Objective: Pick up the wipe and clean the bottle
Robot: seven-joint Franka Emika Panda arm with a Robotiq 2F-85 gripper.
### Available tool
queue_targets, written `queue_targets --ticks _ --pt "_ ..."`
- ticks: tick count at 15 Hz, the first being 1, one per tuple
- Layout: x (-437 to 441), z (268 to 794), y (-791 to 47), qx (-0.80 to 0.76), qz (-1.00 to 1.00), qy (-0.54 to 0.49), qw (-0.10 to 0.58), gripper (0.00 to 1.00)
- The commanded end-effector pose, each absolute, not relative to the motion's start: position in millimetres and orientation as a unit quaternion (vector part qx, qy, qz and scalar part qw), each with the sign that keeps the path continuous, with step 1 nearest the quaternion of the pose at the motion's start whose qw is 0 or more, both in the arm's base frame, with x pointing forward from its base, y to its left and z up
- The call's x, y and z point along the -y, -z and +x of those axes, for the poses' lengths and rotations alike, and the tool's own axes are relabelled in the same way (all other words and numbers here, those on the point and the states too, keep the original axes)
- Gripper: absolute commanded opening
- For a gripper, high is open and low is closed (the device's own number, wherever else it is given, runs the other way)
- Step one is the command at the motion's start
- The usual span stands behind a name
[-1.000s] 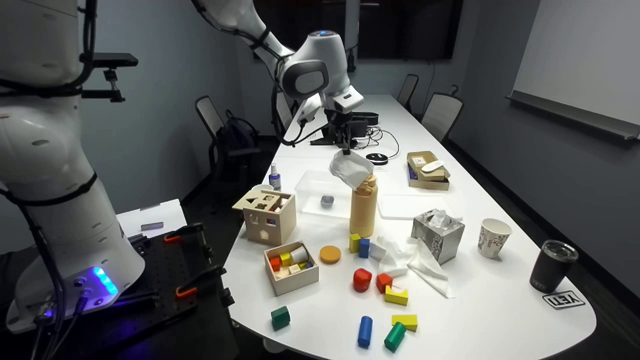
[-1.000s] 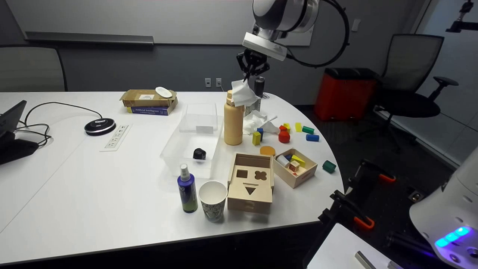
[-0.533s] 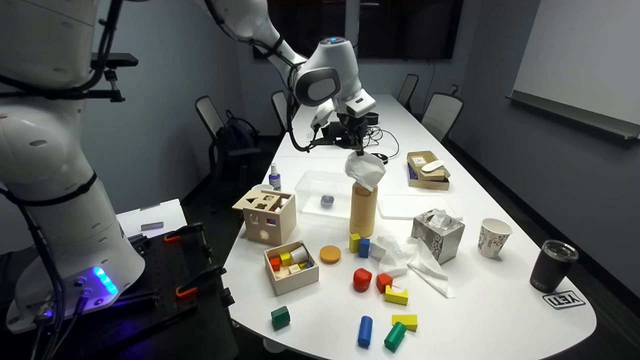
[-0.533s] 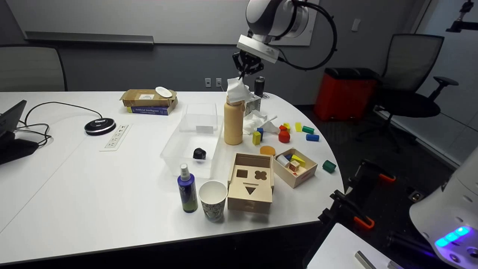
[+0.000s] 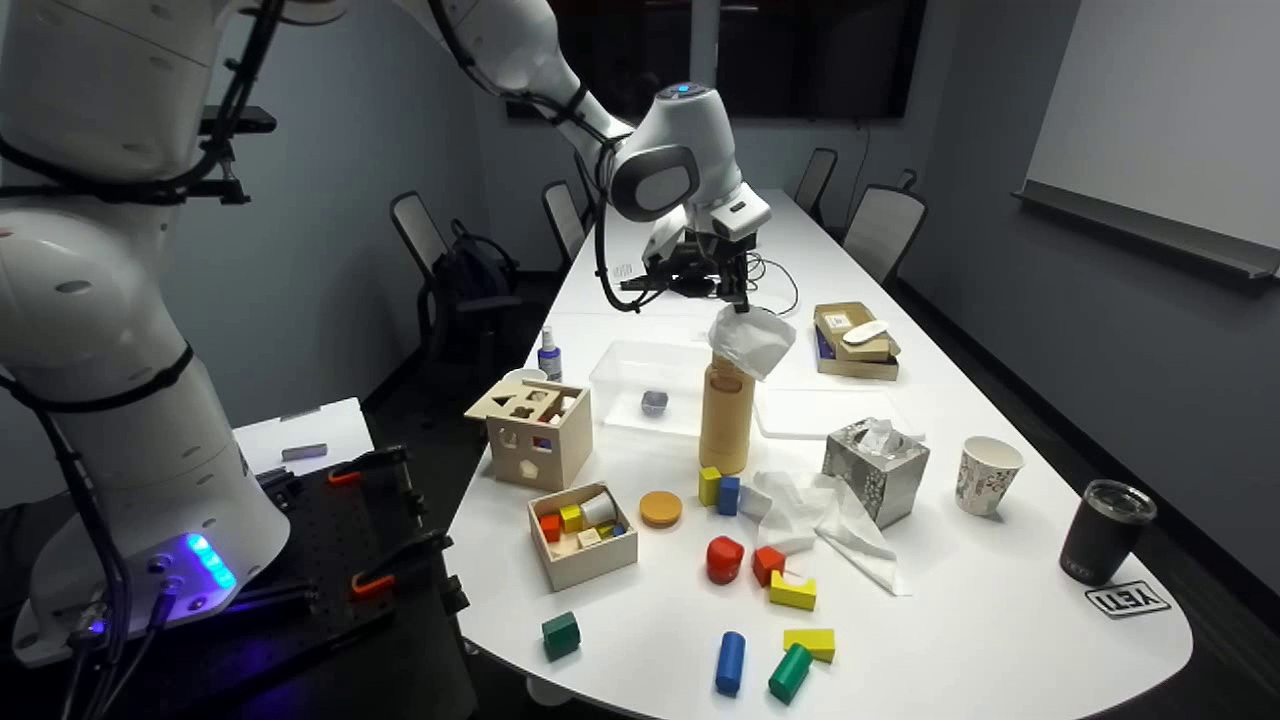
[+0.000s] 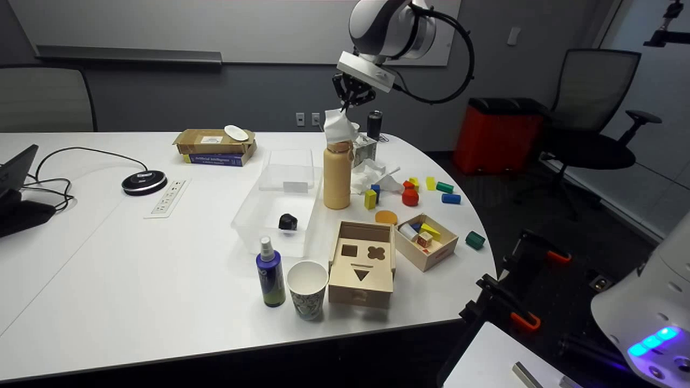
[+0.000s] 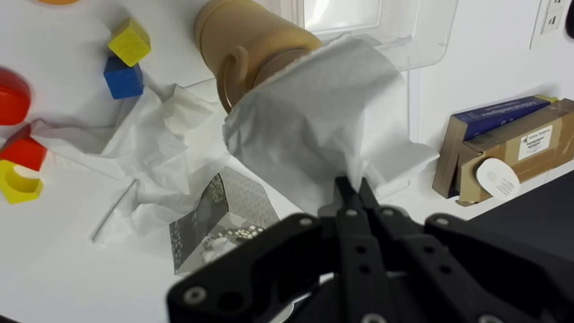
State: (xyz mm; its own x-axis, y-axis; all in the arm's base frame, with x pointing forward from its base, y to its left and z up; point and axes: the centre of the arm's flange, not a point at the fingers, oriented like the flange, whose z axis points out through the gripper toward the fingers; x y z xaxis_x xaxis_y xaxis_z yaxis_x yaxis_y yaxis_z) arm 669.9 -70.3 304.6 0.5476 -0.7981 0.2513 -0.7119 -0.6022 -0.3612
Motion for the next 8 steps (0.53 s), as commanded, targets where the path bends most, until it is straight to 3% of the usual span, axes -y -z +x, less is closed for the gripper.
queue_targets --ticks 1,8 --pt "70.9 678.0 -293.2 -0.453 -0.858 0.213 0.117 0.00" --pt "60.0 681.7 -281.1 -0.460 -0.846 0.236 0.126 0.00"
